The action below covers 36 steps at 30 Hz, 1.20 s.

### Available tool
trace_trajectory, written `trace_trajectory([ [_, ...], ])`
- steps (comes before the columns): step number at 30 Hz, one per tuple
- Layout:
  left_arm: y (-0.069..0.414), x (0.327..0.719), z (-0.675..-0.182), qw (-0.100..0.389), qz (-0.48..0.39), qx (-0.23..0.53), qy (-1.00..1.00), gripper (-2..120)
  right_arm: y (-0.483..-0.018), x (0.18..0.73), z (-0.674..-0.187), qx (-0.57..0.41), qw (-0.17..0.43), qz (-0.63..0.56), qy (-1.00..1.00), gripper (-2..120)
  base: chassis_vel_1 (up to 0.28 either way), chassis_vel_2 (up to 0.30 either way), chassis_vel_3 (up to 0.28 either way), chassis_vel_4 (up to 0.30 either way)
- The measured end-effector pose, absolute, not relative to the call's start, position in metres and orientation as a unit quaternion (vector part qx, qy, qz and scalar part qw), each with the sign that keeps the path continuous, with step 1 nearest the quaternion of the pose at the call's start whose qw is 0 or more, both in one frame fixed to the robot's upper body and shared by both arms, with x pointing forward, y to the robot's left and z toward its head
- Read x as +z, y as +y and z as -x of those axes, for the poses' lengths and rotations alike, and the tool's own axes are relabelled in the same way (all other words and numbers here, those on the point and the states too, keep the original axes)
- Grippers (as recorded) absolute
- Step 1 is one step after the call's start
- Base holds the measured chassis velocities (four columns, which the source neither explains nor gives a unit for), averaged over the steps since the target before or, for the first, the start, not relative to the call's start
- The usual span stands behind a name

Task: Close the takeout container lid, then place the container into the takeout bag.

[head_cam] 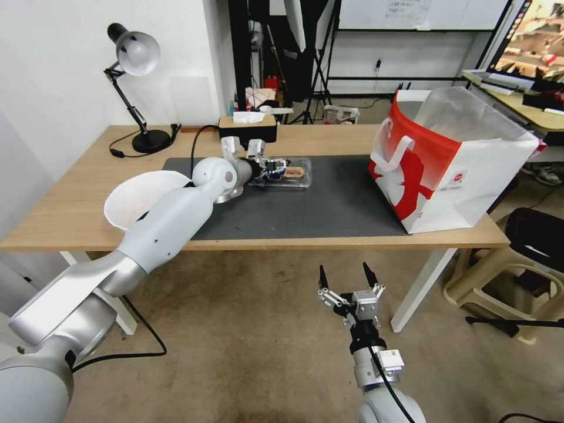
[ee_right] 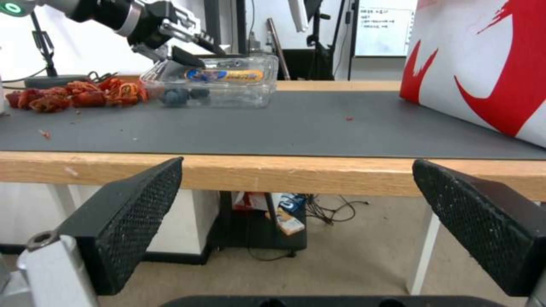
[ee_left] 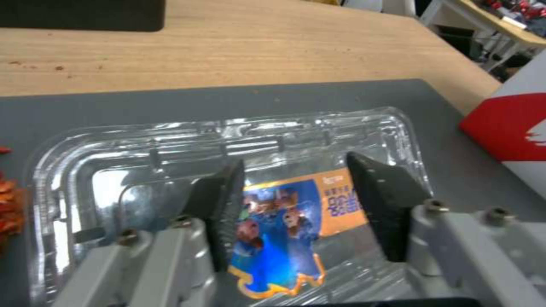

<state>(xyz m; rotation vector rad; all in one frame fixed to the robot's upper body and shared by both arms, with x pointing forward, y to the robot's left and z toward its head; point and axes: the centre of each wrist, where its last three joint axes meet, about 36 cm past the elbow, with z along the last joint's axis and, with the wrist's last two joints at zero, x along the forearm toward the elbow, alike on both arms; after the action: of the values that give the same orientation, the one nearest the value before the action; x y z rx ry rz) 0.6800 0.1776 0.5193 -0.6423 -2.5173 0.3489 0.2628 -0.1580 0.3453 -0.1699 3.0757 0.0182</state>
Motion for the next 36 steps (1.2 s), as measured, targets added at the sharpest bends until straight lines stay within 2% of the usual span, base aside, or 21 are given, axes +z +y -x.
trace_trajectory([
  [1,0.178,0.518,-0.68,0.259,0.232,0.124,-0.929,39,-0.158,0.346,-0.263,0.006,0.031,0.056,0.998,100,0.0,0.0,0.0,0.0],
  [3,0.178,0.518,-0.68,0.26,0.231,0.121,-0.93,36,-0.158,0.346,-0.262,0.006,0.031,0.056,0.998,100,0.0,0.0,0.0,0.0],
  [5,0.176,0.517,-0.68,0.264,0.227,0.113,-0.931,25,-0.157,0.348,-0.262,0.007,0.033,0.059,0.998,100,0.0,0.0,0.0,0.0],
  [10,0.175,0.516,-0.68,0.27,0.223,0.108,-0.931,13,-0.157,0.351,-0.263,0.017,0.039,0.067,0.997,100,0.0,0.0,0.0,0.0],
  [12,0.176,0.513,-0.681,0.276,0.214,0.102,-0.931,1,-0.161,0.359,-0.27,0.039,0.054,0.079,0.995,100,0.0,0.0,0.0,0.0],
  [13,0.176,0.512,-0.681,0.278,0.211,0.101,-0.932,0,-0.163,0.362,-0.272,0.05,0.058,0.083,0.994,100,0.0,0.0,0.0,0.0],
  [24,0.179,0.511,-0.681,0.281,0.206,0.1,-0.932,0,-0.184,0.402,-0.307,0.156,0.068,0.116,0.979,100,0.0,0.0,0.0,0.0],
  [36,0.181,0.51,-0.682,0.288,0.204,0.097,-0.931,0,-0.195,0.438,-0.388,0.277,0.017,0.144,0.95,100,0.0,0.0,0.0,0.0],
])
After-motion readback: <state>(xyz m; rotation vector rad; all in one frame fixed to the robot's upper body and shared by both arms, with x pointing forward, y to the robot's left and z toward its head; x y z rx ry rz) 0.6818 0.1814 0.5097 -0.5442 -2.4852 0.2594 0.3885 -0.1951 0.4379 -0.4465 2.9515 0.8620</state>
